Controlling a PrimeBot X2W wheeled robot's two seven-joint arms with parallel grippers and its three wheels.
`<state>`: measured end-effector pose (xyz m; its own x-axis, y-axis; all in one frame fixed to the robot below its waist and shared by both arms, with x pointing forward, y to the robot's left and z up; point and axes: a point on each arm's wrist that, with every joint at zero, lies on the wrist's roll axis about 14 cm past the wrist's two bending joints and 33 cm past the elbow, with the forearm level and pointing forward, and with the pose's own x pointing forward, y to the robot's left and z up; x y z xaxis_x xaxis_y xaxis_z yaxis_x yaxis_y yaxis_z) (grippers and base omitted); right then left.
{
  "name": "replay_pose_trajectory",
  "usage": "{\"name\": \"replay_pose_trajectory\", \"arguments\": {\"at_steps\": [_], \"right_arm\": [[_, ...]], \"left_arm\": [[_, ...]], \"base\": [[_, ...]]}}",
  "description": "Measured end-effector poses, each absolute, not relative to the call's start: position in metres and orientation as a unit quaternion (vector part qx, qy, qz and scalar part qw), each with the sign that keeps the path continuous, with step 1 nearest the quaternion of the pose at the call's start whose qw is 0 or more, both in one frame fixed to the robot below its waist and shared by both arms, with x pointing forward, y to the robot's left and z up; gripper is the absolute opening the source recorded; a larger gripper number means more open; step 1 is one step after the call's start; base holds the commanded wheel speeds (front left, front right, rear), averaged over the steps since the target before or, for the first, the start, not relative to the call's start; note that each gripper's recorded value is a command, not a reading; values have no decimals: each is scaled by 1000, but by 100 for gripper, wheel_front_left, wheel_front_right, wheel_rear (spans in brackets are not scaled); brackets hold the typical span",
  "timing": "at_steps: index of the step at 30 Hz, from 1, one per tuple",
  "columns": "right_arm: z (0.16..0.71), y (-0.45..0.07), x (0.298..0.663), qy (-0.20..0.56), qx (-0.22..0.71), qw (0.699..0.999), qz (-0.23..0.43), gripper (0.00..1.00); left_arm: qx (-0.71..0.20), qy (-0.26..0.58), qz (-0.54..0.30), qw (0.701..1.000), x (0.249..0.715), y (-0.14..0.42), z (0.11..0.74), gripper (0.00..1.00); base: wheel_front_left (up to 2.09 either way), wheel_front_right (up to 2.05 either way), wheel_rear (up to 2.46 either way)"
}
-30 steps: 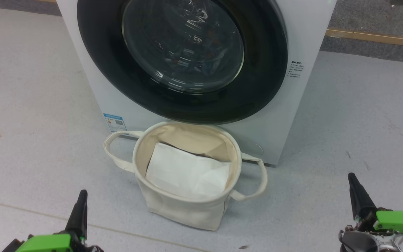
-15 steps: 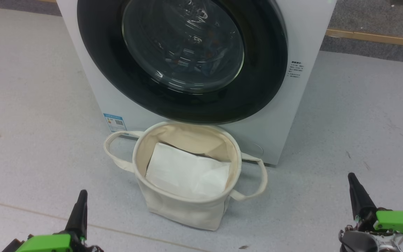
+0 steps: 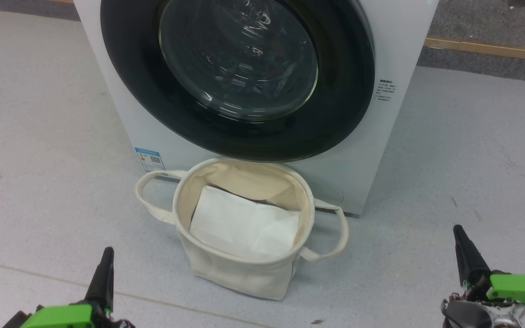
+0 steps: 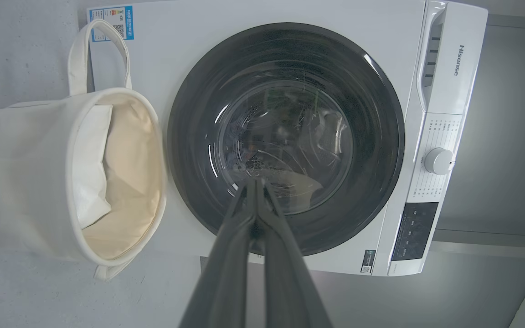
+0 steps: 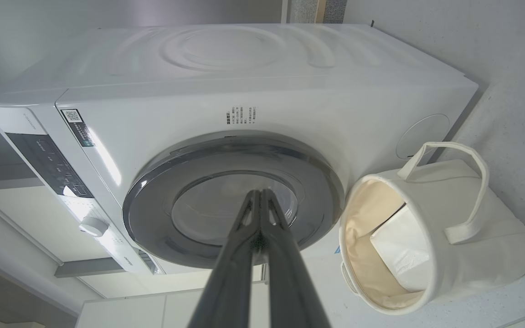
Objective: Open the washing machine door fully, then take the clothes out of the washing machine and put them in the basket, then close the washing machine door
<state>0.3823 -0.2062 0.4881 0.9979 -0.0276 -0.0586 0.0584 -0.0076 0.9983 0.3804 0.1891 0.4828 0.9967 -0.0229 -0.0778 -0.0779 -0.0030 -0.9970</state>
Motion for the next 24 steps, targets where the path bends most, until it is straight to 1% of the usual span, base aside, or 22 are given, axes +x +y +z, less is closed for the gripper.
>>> {"name": "replay_pose_trajectory", "arguments": {"at_steps": [9, 10, 12, 13, 14, 18, 24], "right_arm": [[488, -206, 382, 11, 709, 704, -31, 0], [488, -206, 382, 11, 709, 704, -31, 100], [479, -205, 380, 21, 711, 702, -41, 100], [471, -205, 377, 29, 711, 700, -49, 0], [463, -205, 374, 37, 712, 699, -58, 100], [432, -204, 355, 70, 712, 692, -95, 100], [432, -199, 357, 72, 710, 694, -91, 100]], "left_arm": [[-708, 36, 19, 705, 380, 189, 483, 0], [-708, 36, 19, 705, 380, 189, 483, 100], [-709, 46, 30, 703, 378, 189, 473, 100], [-709, 54, 39, 702, 374, 188, 465, 0], [-709, 63, 48, 700, 370, 188, 457, 100], [-710, 97, 87, 692, 349, 188, 425, 100], [-709, 90, 92, 694, 349, 191, 425, 100]], "base": [[0, 0, 0], [0, 0, 0], [0, 0, 0], [0, 0, 0], [0, 0, 0], [0, 0, 0], [0, 0, 0]]}}
